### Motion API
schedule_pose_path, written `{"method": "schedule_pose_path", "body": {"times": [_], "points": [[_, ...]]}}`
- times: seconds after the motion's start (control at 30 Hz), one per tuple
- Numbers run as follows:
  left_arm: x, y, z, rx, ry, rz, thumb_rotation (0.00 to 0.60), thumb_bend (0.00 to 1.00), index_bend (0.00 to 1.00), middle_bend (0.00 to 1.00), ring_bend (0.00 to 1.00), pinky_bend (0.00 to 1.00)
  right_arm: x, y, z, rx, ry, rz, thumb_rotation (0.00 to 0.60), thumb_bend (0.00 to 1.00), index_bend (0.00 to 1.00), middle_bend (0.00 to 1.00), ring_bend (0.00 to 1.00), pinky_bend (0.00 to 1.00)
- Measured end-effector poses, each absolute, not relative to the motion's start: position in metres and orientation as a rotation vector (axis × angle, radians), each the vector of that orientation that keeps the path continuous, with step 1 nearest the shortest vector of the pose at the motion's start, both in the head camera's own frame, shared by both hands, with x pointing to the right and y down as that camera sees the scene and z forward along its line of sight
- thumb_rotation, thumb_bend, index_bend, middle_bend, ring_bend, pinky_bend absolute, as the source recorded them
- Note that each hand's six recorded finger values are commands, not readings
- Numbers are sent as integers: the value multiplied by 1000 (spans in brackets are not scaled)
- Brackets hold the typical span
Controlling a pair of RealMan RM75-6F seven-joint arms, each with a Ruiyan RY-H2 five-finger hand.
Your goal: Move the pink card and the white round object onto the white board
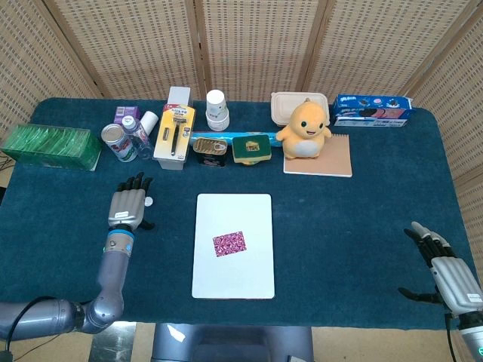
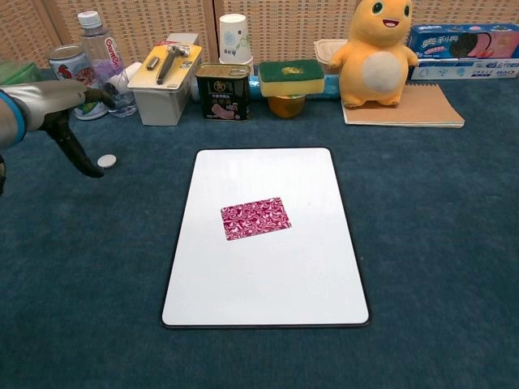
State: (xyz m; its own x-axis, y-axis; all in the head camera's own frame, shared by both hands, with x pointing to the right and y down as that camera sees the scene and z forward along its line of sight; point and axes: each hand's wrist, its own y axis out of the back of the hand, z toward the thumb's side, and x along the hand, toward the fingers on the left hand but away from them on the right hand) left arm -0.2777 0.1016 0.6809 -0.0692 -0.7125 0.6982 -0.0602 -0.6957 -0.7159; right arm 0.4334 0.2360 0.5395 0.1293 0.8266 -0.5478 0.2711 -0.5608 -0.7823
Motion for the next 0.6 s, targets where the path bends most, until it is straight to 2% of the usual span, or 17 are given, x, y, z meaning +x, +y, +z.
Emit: {"method": "schedule_pose_path", "body": {"times": [0.13,0.3,0.6], "points": [[-295,99,689,-1735,849,-1853,600,130,274,0,0,93,432,237,541,-1909,-1046,1444,600,0,11,0,0,2],[-304,95,699,-1741,874,-1878,600,149,315,0,0,93,431,237,541,-1909,-1043,1447,600,0,11,0,0,2],[-310,88,718,-1712,911,-1920,600,162,317,0,0,93,433,236,542,-1906,-1045,1453,600,0,11,0,0,2]]}}
